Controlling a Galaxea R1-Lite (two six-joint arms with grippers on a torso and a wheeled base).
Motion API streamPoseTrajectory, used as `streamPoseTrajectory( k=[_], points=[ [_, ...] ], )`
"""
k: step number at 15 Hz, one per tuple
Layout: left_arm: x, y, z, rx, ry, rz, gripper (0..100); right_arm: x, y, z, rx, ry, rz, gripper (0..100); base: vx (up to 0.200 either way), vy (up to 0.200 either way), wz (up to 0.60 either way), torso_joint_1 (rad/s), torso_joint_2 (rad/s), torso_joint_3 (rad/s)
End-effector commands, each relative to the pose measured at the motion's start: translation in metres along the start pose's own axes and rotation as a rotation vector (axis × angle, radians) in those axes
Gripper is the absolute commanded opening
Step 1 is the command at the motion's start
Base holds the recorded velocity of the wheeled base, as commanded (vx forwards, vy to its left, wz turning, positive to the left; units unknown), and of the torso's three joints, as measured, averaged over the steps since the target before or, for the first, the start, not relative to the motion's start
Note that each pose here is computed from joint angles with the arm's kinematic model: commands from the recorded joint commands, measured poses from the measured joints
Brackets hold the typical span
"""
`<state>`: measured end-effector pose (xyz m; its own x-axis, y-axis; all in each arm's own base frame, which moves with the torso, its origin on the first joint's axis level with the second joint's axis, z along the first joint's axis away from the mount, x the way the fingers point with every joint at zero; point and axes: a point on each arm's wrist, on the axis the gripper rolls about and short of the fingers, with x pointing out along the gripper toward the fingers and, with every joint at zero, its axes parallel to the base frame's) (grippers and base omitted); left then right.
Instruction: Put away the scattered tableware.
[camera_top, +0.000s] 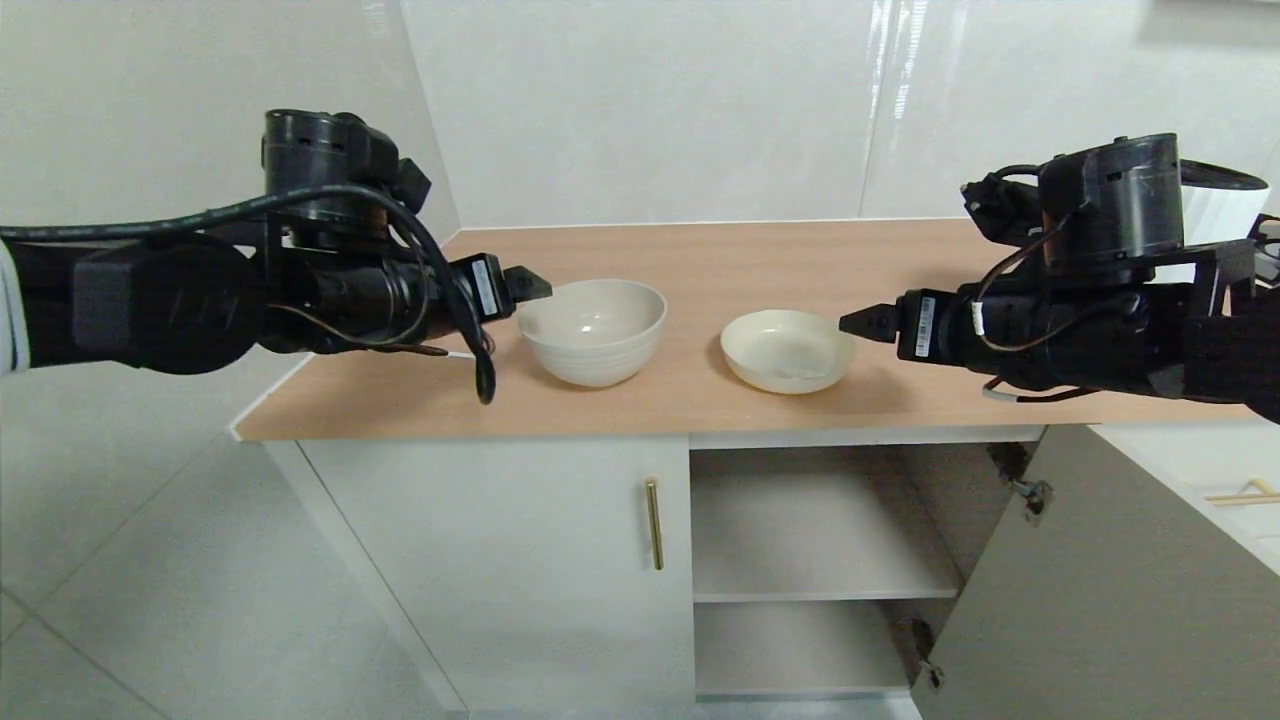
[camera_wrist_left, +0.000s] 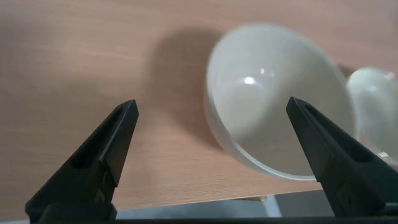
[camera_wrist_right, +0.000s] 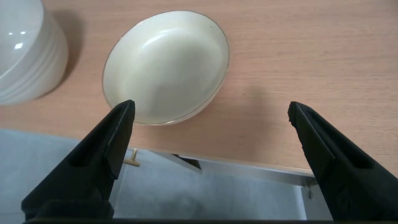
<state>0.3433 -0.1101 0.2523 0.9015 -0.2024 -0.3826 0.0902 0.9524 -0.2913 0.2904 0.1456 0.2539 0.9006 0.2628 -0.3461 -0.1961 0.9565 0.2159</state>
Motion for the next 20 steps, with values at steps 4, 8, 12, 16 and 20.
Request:
streamPoseTrajectory(
  k=[4,8,12,16,20],
  points=[
    [0.025,-0.005,-0.018,0.024,0.057,0.006,100,-0.001,-0.001,0.001,0.0,-0.007,-0.015,100,0.0,0.0,0.0,0.0,0.0,0.0],
    [0.034,-0.006,-0.024,0.028,0.079,0.008,0,-0.002,-0.001,0.002,0.001,-0.014,-0.018,100,0.0,0.0,0.0,0.0,0.0,0.0],
    [0.027,-0.01,-0.021,0.025,0.064,0.002,0,0.001,-0.001,0.002,0.0,-0.012,-0.022,100,0.0,0.0,0.0,0.0,0.0,0.0],
    [-0.041,-0.02,-0.009,0.025,-0.013,-0.053,0,0.013,-0.002,0.004,0.003,-0.009,-0.035,100,0.0,0.0,0.0,0.0,0.0,0.0],
    [-0.077,-0.026,-0.017,0.038,-0.028,-0.146,0,0.039,0.004,0.003,-0.033,0.113,-0.179,100,0.0,0.0,0.0,0.0,0.0,0.0]
  ],
)
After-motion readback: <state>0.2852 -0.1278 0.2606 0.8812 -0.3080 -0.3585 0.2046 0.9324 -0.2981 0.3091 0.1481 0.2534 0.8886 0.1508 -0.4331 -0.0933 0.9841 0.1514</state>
